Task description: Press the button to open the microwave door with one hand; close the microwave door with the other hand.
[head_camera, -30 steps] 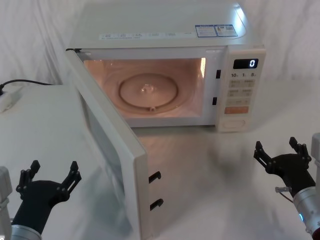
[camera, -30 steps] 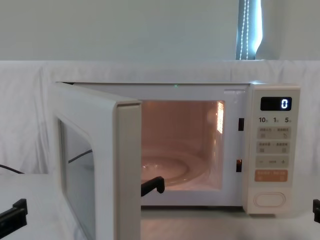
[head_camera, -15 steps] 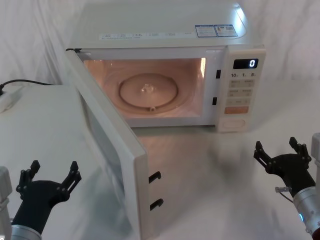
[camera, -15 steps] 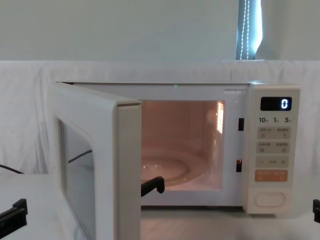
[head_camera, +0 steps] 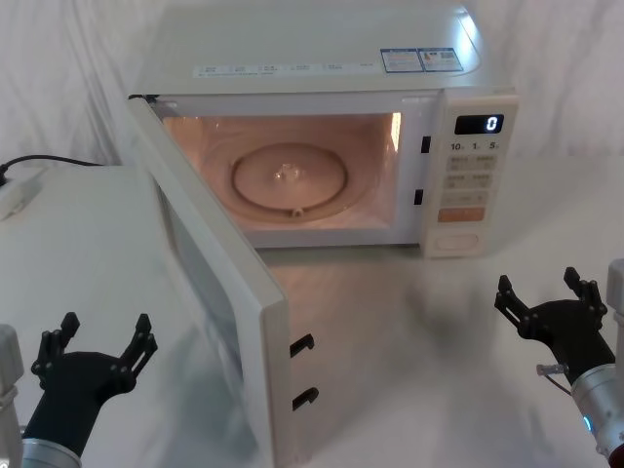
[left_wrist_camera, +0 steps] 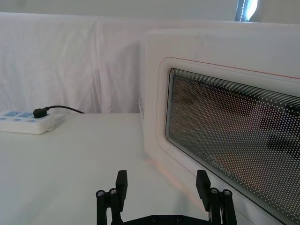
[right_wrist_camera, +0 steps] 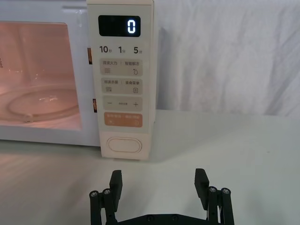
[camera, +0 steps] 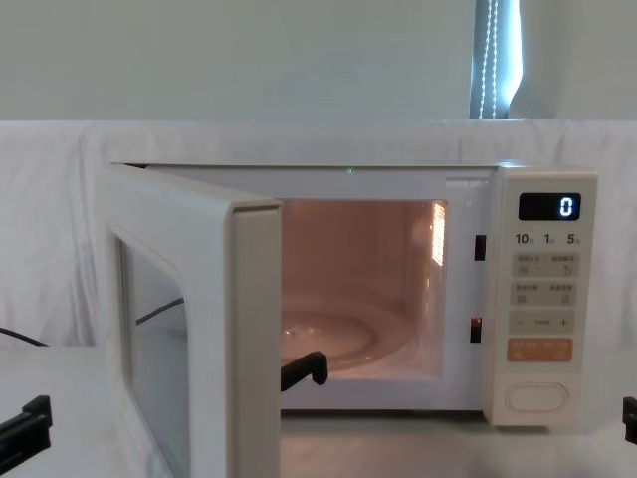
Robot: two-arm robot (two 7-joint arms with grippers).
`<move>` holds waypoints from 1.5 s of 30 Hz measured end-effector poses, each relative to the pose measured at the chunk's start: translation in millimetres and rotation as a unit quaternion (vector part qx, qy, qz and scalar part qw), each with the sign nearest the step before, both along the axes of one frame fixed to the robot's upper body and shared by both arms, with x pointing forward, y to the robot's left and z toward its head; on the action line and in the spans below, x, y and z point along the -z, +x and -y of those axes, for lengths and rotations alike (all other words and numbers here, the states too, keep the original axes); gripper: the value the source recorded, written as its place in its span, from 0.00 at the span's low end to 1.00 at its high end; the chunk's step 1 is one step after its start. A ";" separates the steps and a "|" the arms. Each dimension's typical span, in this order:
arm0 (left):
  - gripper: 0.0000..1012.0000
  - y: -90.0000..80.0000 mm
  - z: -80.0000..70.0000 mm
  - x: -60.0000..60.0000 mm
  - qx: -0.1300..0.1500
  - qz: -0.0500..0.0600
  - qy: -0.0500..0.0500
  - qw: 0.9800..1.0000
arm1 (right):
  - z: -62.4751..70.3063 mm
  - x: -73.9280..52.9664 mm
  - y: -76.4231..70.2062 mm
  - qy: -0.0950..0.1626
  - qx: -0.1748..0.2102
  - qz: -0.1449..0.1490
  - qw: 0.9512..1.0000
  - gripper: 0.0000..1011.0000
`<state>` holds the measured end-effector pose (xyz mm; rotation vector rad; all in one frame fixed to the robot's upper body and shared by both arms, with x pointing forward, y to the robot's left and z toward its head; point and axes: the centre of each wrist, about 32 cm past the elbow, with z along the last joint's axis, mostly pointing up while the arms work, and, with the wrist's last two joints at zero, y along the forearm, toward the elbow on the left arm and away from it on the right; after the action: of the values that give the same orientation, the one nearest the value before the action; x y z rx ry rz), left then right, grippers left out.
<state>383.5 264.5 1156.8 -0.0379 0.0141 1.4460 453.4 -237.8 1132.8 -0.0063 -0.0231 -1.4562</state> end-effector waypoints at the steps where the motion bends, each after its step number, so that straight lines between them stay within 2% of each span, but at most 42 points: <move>1: 0.93 0.0 0.0 0.0 0.000 0.000 0.000 1.000 | 0.0 0.0 0.0 0.000 0.000 0.000 1.000 0.99; 8: 0.78 0.0 0.0 0.0 0.000 0.000 0.000 1.000 | 0.0 0.0 0.0 0.000 0.000 0.000 1.000 0.99; 16: 0.50 0.0 0.0 0.0 0.000 0.000 0.000 1.000 | 0.0 0.0 0.0 0.000 0.000 0.000 1.000 0.99; 18: 0.47 0.0 0.0 0.0 0.000 0.000 0.000 1.000 | 0.0 0.0 0.0 0.000 0.000 0.000 1.000 0.99; 21: 0.34 0.0 0.0 0.0 0.000 0.000 0.000 1.000 | 0.0 0.0 0.0 0.000 0.000 0.000 1.000 0.99; 23: 0.30 0.0 0.0 0.0 0.000 0.000 0.000 1.000 | 0.0 0.0 0.0 0.000 0.000 0.000 1.000 0.99; 24: 0.24 0.0 0.0 0.0 0.000 0.000 0.000 1.000 | 0.0 0.0 0.0 0.000 0.000 0.000 1.000 0.99; 26: 0.20 0.0 0.0 0.0 0.000 0.000 0.000 1.000 | 0.0 0.0 0.0 0.000 0.000 0.000 1.000 0.99; 27: 0.14 0.0 0.0 0.0 0.000 0.000 0.000 1.000 | 0.0 0.0 0.0 0.000 0.000 0.000 1.000 0.99; 29: 0.10 0.0 0.0 0.0 0.000 0.000 0.000 1.000 | 0.0 0.0 0.0 0.000 0.000 0.000 1.000 0.99; 30: 0.05 0.0 0.0 0.0 0.000 0.000 0.000 1.000 | 0.0 0.0 0.0 0.000 0.000 0.000 1.000 0.99; 33: 0.00 -3.8 -1.8 -2.9 0.002 -0.003 -0.003 1.000 | 0.1 0.0 0.0 0.000 0.000 0.000 1.000 0.99; 38: 0.00 -14.0 -6.0 -14.8 0.014 -0.005 -0.016 1.000 | 0.0 0.0 0.0 0.000 0.000 0.000 1.000 0.99; 45: 0.00 -19.7 -11.1 -37.5 0.046 0.008 -0.035 0.998 | 0.0 0.0 0.0 0.000 0.000 0.000 1.000 0.99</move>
<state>363.8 275.6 1194.3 -0.1052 0.0526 1.3528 453.4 -237.8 1132.8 -0.0062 -0.0231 -1.4562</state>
